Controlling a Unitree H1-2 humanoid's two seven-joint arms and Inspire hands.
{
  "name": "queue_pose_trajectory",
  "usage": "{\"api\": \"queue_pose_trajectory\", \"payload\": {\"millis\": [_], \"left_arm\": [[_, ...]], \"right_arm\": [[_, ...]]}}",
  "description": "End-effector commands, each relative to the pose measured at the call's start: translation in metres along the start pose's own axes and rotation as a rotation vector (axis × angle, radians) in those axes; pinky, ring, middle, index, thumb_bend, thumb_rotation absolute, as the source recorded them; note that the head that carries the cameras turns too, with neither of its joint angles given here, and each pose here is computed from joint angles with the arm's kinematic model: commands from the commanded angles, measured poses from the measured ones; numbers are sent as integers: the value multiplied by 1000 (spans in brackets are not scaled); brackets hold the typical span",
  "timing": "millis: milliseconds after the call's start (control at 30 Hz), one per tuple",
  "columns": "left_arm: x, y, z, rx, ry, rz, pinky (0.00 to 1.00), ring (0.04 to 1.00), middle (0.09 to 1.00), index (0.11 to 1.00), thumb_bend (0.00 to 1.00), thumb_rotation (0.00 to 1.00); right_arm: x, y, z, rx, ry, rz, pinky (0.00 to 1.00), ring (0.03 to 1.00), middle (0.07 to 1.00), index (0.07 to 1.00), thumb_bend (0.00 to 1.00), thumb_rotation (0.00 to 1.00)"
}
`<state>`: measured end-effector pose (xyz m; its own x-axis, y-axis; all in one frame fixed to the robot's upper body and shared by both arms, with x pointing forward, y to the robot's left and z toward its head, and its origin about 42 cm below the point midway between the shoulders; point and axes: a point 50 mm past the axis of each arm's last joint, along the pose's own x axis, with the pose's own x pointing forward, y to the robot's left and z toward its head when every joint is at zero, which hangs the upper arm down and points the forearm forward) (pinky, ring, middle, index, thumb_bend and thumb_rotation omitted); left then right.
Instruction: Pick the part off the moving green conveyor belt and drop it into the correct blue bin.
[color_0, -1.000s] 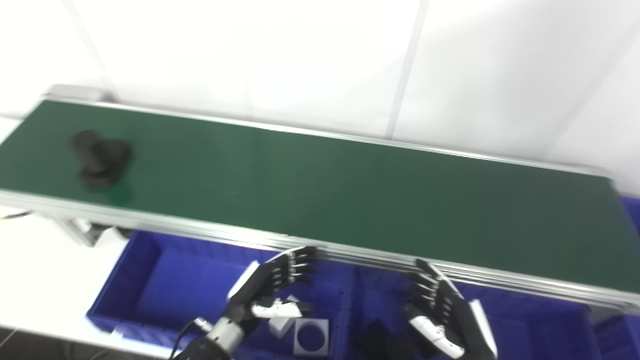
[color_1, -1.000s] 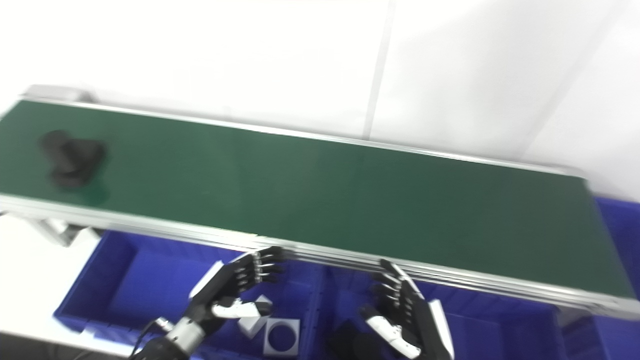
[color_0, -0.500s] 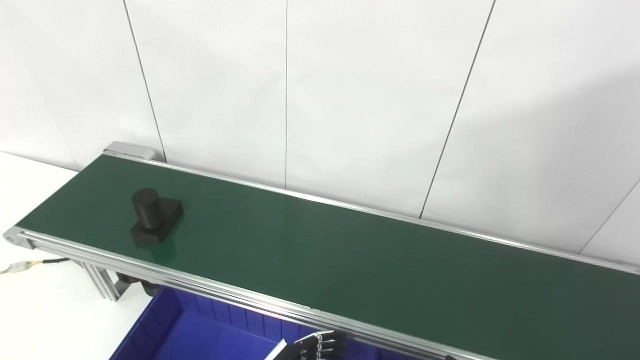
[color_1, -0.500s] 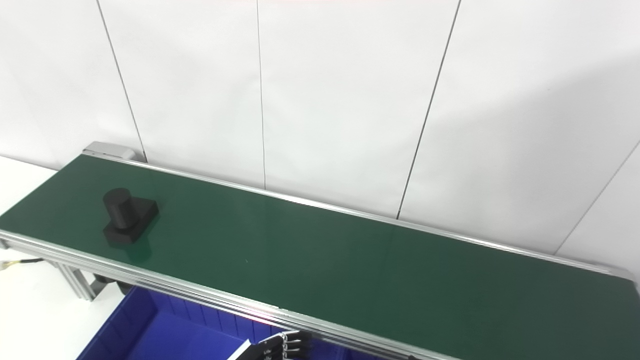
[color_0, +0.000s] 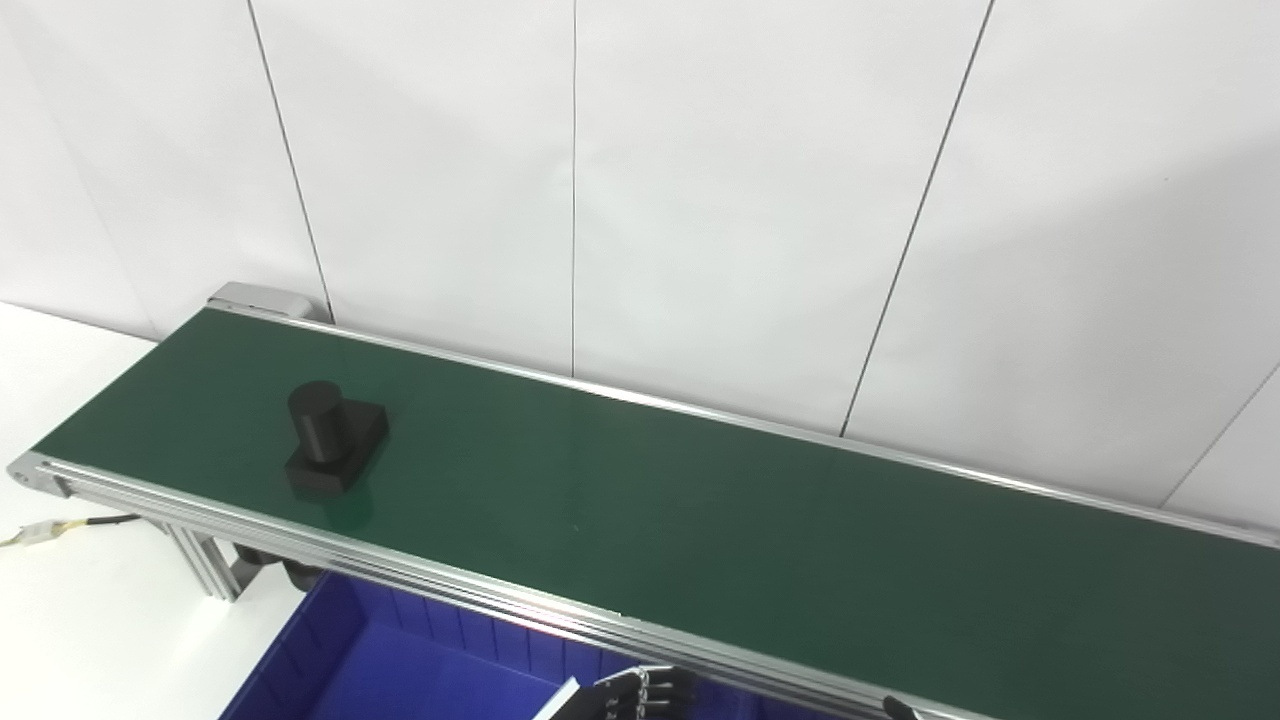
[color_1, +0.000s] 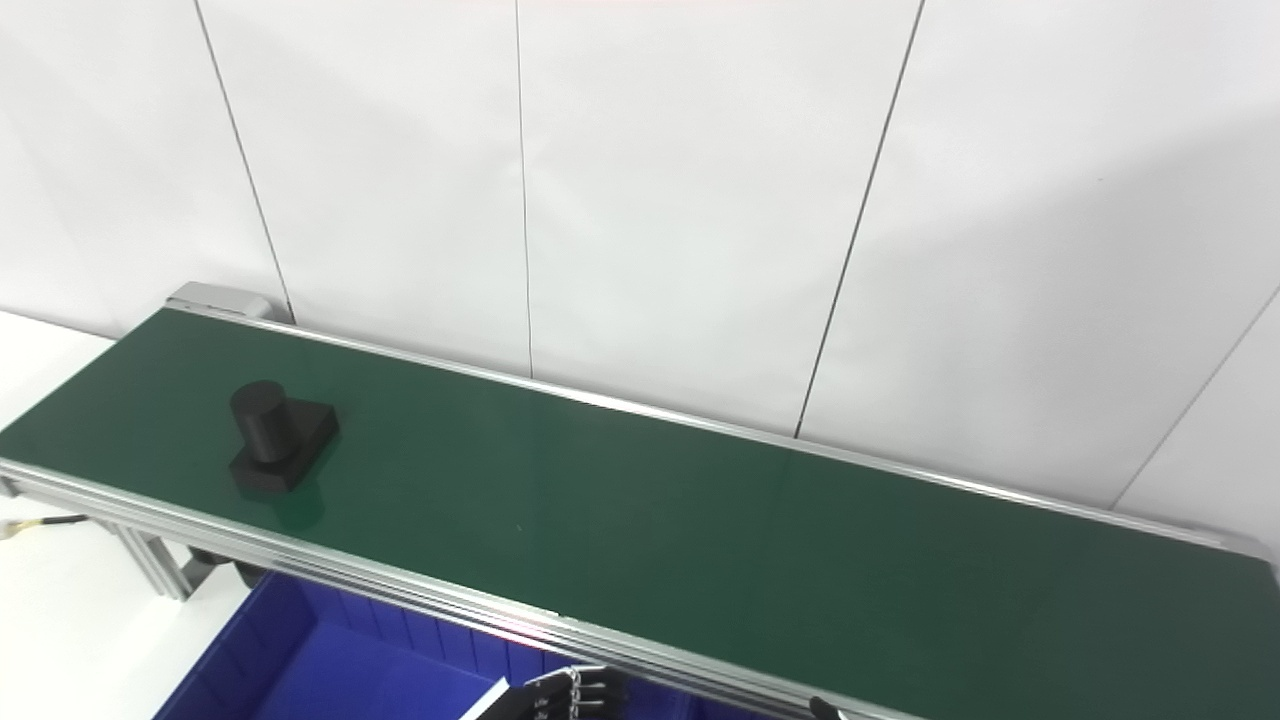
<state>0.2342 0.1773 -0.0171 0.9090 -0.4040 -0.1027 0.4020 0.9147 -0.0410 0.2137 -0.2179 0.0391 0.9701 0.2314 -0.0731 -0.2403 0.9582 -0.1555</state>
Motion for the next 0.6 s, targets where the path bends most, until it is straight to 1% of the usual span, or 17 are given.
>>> {"api": "queue_pose_trajectory", "payload": {"millis": [0, 33, 100, 200, 333, 367, 467, 533, 567], "left_arm": [[12, -2, 11, 18, -68, -3, 671, 755, 778, 785, 996, 275], [12, -2, 11, 18, -67, -3, 673, 754, 777, 785, 994, 271], [14, -1, 10, 23, -63, -6, 677, 753, 778, 787, 989, 269], [15, -1, 9, 22, -57, -5, 679, 749, 775, 789, 994, 275], [16, -1, 8, 19, -55, -3, 667, 744, 772, 787, 994, 265], [16, -1, 8, 18, -55, -2, 663, 743, 773, 787, 990, 261], [17, -1, 7, 13, -52, -1, 659, 745, 776, 790, 986, 258], [18, -1, 7, 16, -50, -2, 659, 746, 777, 792, 985, 261], [18, -1, 7, 17, -49, -3, 656, 742, 774, 793, 984, 266]], "right_arm": [[7, -3, 16, -10, -110, -8, 654, 735, 784, 879, 404, 196], [7, -3, 17, -10, -114, -9, 653, 737, 786, 874, 397, 166], [8, 0, 28, -16, -132, -18, 668, 746, 793, 864, 399, 142], [10, 3, 49, -30, -184, -37, 668, 749, 793, 846, 412, 153], [13, 3, 80, -61, -263, -57, 624, 726, 761, 811, 449, 148], [13, 3, 86, -64, -280, -60, 588, 705, 739, 790, 496, 213], [15, 0, 106, -64, -345, -61, 555, 679, 711, 761, 552, 254], [17, -2, 119, -75, -376, -59, 549, 678, 701, 750, 563, 266], [18, -3, 125, -81, -388, -59, 544, 677, 691, 738, 588, 291]]}}
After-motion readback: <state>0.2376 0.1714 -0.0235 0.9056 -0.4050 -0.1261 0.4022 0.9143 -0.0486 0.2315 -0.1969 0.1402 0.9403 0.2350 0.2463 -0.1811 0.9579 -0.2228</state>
